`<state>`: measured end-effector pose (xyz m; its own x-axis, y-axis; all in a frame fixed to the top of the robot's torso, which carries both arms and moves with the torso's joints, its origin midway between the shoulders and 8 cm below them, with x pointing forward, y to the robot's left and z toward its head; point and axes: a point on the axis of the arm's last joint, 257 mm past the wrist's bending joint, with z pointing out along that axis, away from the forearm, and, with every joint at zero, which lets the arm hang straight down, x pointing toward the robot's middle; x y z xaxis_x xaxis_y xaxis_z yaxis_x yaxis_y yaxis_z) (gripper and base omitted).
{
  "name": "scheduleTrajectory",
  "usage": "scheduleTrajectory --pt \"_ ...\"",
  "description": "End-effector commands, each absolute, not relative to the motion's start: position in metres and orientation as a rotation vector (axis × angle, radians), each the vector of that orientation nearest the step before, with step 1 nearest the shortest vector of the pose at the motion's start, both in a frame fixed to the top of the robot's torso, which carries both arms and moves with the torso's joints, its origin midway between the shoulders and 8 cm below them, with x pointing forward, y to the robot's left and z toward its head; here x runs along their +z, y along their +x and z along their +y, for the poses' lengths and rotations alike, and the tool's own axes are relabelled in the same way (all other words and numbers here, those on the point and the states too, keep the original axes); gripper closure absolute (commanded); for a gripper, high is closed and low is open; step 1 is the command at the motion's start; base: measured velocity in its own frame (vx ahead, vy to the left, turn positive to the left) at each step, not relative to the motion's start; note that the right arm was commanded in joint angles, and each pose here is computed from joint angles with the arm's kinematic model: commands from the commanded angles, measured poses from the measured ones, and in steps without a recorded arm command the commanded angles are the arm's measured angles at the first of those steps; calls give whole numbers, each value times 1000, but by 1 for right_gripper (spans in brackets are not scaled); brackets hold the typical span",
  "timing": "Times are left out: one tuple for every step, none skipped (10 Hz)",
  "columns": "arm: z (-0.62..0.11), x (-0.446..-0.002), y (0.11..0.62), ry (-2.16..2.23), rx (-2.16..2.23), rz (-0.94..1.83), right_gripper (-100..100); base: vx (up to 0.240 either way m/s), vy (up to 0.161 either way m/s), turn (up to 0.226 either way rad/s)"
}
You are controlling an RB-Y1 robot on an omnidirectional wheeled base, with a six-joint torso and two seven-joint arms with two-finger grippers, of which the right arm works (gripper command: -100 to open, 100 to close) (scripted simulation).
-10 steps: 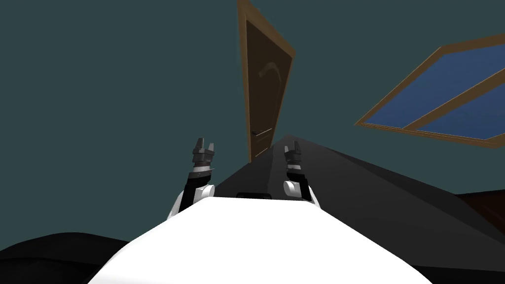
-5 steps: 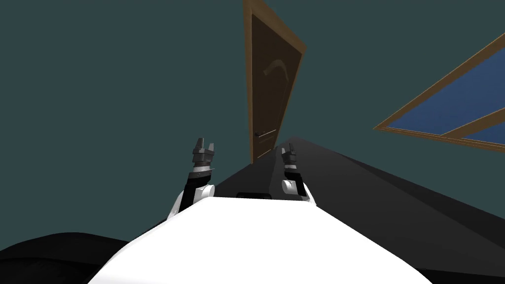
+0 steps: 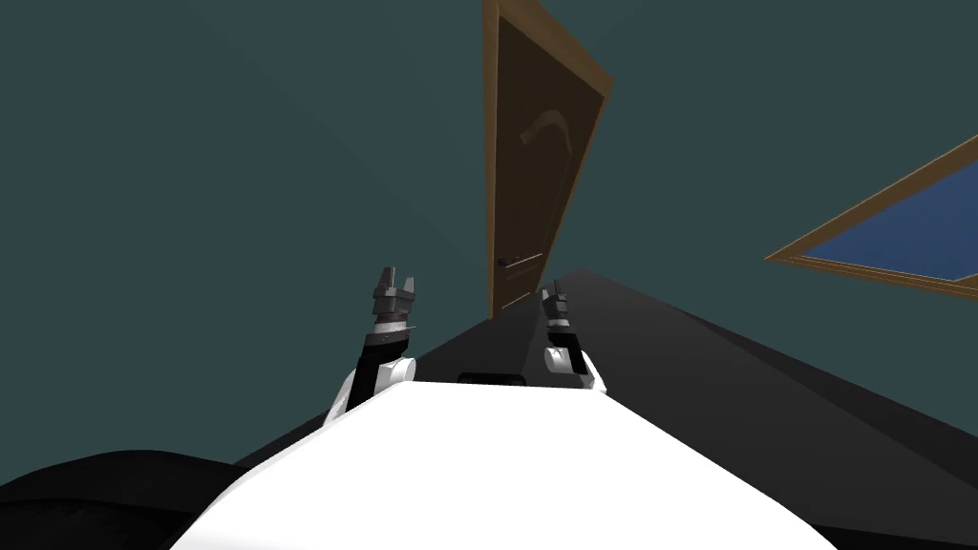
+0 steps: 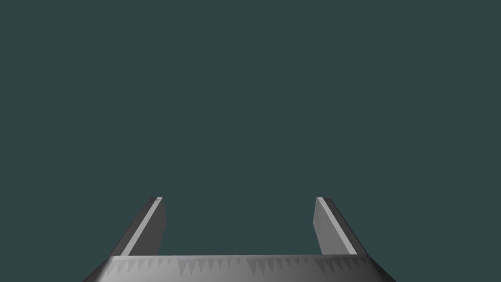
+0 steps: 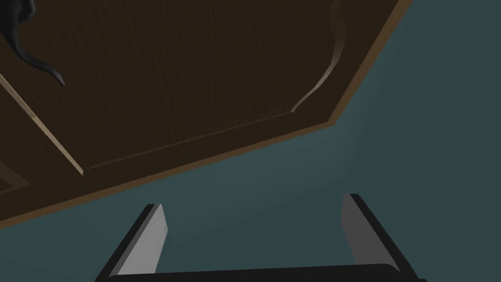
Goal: Pull the door open
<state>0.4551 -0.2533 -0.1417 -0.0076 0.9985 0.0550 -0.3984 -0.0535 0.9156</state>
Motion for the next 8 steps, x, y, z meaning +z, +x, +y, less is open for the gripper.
scheduleTrajectory --pt "-252 -150 463 940 1411 889 -100 68 -85 205" --pt "-253 -157 464 951 1405 899 -100 56 -62 61" --pt "-253 -166 468 957 1399 915 -100 44 -51 111" --pt "-254 -173 472 959 1395 928 -100 66 -64 202" --pt "-254 -180 477 962 1390 941 -100 80 -88 201" --pt "-255 -188 481 968 1384 956 -100 81 -78 220" --pt "-256 -193 485 967 1381 967 -100 76 -89 191" --pt "-257 -201 485 980 1373 978 -100 43 -81 49"
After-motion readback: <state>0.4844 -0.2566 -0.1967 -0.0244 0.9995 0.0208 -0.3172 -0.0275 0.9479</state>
